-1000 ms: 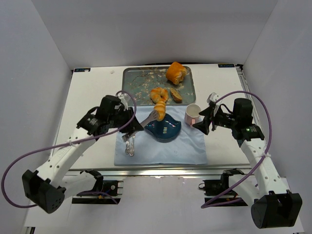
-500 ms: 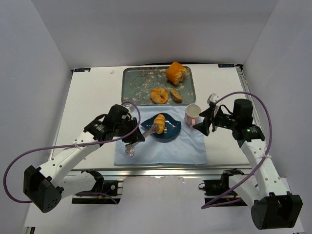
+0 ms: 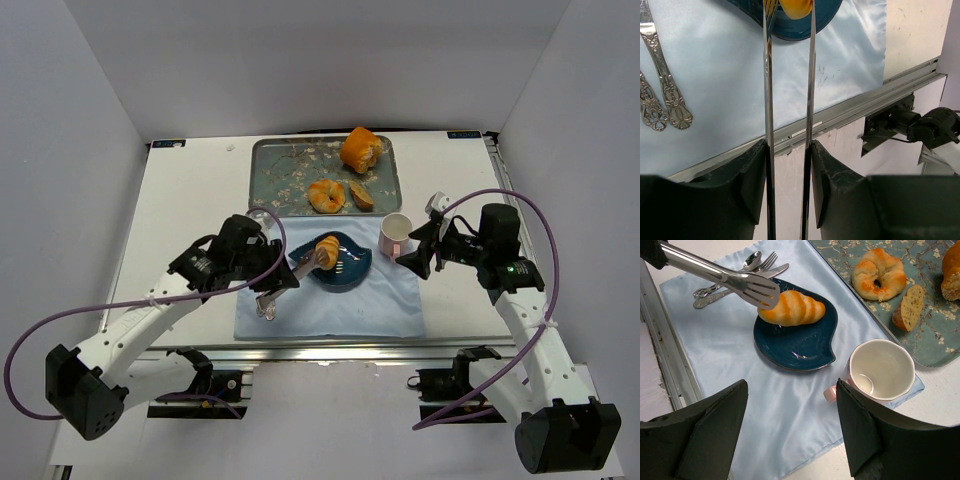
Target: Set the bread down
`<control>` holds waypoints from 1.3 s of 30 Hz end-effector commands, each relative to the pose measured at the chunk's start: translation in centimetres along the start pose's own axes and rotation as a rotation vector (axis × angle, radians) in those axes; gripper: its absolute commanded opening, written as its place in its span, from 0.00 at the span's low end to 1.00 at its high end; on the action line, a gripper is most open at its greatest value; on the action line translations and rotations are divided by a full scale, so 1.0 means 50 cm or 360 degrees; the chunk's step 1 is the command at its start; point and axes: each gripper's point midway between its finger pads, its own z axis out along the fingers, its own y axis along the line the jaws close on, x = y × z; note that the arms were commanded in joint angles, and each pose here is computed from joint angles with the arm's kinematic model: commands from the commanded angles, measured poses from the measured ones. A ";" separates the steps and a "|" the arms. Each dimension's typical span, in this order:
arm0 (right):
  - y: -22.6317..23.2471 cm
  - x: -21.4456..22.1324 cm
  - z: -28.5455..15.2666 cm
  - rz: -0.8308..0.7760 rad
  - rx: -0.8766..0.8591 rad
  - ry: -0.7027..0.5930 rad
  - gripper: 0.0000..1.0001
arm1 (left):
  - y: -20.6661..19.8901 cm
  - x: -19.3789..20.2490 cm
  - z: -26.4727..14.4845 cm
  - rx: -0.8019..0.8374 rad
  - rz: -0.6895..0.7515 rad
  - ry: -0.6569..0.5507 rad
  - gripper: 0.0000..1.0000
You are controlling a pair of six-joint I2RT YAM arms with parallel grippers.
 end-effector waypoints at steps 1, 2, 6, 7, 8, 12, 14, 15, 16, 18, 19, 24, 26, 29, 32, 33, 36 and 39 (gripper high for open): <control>0.000 -0.033 -0.009 -0.0071 0.0002 -0.0048 0.76 | -0.016 -0.011 -0.016 0.0058 0.0022 -0.0068 0.48; 0.000 -0.033 -0.009 -0.0071 0.0002 -0.0048 0.76 | -0.017 -0.011 -0.019 0.0061 0.0023 -0.0068 0.48; 0.000 -0.032 -0.009 -0.0071 0.0002 -0.0048 0.76 | -0.018 -0.006 -0.026 0.0061 0.0027 -0.0050 0.48; 0.000 -0.033 -0.010 -0.0073 0.0003 -0.0050 0.76 | -0.018 -0.004 -0.028 0.0061 0.0029 -0.0046 0.48; 0.000 -0.032 -0.010 -0.0071 0.0002 -0.0048 0.76 | -0.015 0.000 -0.031 0.0054 0.0035 -0.0031 0.48; 0.002 -0.031 -0.009 -0.0071 0.0000 -0.0048 0.76 | -0.014 -0.003 -0.043 0.0026 0.0053 -0.0036 0.47; 0.001 -0.031 -0.010 -0.0070 0.0003 -0.0050 0.76 | -0.035 -0.024 -0.050 0.0072 0.0041 -0.0096 0.41; 0.002 -0.030 -0.010 -0.0070 0.0001 -0.0051 0.76 | -0.048 -0.037 -0.052 0.0104 0.0036 -0.0132 0.38; 0.002 -0.030 -0.009 -0.0070 0.0001 -0.0051 0.76 | -0.069 -0.056 -0.061 0.0150 0.0031 -0.0176 0.36; 0.002 -0.031 -0.009 -0.0071 0.0002 -0.0055 0.76 | -0.103 -0.089 -0.053 0.0229 0.0017 -0.0233 0.31; 0.002 -0.029 -0.009 -0.0065 0.0001 -0.0052 0.76 | -0.124 -0.108 -0.057 0.0273 0.0019 -0.0265 0.30; 0.001 -0.030 -0.008 -0.0070 0.0001 -0.0058 0.76 | -0.186 -0.189 0.016 0.0413 -0.0097 -0.0335 0.25; 0.001 -0.029 -0.008 -0.0073 0.0002 -0.0059 0.76 | -0.200 -0.215 0.045 0.0416 -0.0146 -0.0341 0.27; 0.002 -0.026 -0.009 -0.0075 0.0010 -0.0060 0.76 | -0.194 -0.245 0.107 0.0331 -0.0213 -0.0310 0.32; 0.004 -0.023 -0.011 -0.0086 0.0016 -0.0068 0.76 | -0.195 -0.272 0.151 0.0299 -0.0266 -0.0294 0.36; 0.006 -0.023 -0.012 -0.0088 0.0017 -0.0071 0.76 | -0.195 -0.284 0.157 0.0302 -0.0284 -0.0304 0.37; 0.007 -0.018 -0.013 -0.0088 0.0023 -0.0072 0.76 | -0.192 -0.310 0.185 0.0305 -0.0337 -0.0308 0.41; 0.006 -0.013 -0.013 -0.0087 0.0028 -0.0073 0.76 | -0.177 -0.324 0.211 0.0274 -0.0365 -0.0298 0.45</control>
